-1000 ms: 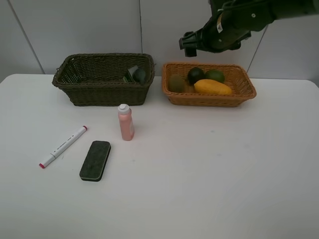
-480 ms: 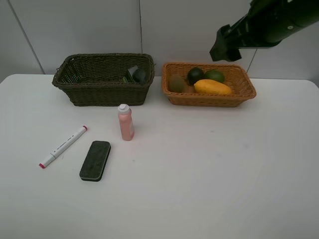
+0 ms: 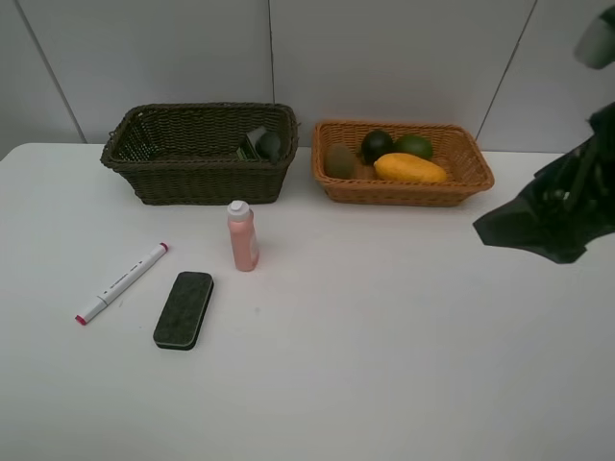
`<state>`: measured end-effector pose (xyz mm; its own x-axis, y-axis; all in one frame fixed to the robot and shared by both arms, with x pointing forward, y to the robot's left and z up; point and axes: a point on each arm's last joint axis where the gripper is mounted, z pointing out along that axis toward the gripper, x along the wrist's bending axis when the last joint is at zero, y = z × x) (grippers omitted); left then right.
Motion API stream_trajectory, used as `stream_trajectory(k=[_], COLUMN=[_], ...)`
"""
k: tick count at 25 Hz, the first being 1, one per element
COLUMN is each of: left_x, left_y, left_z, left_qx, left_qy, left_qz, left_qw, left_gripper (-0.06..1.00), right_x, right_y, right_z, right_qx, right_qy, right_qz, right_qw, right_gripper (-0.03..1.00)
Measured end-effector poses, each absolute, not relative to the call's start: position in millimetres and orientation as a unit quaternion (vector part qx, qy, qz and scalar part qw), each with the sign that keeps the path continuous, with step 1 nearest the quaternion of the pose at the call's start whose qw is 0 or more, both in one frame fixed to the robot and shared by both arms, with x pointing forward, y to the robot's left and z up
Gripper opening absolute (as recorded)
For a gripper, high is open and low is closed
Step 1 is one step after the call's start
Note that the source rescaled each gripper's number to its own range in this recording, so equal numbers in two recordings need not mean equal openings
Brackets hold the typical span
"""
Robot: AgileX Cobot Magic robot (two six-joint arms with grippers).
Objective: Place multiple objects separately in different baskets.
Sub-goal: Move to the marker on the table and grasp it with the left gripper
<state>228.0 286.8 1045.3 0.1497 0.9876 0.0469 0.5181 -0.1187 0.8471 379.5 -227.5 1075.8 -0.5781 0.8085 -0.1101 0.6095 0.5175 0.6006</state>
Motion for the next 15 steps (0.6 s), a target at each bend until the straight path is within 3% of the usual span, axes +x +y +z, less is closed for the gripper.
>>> stream_trajectory(k=[7, 15], left_x=[228, 228], left_y=[287, 287], left_z=[1045, 1045], left_qx=[0.670, 0.670], left_qy=[0.561, 0.561], left_qz=[0.332, 0.332], left_qw=[0.354, 0.354], left_gripper=[1.00, 1.00], right_x=[299, 254], right_y=[-266, -297], right_z=[1067, 1068], right_qx=[0.426, 0.469], right_qy=[0.839, 0.756], right_qz=[0.279, 0.370], right_qw=[0.191, 0.267], right_gripper=[1.00, 1.00])
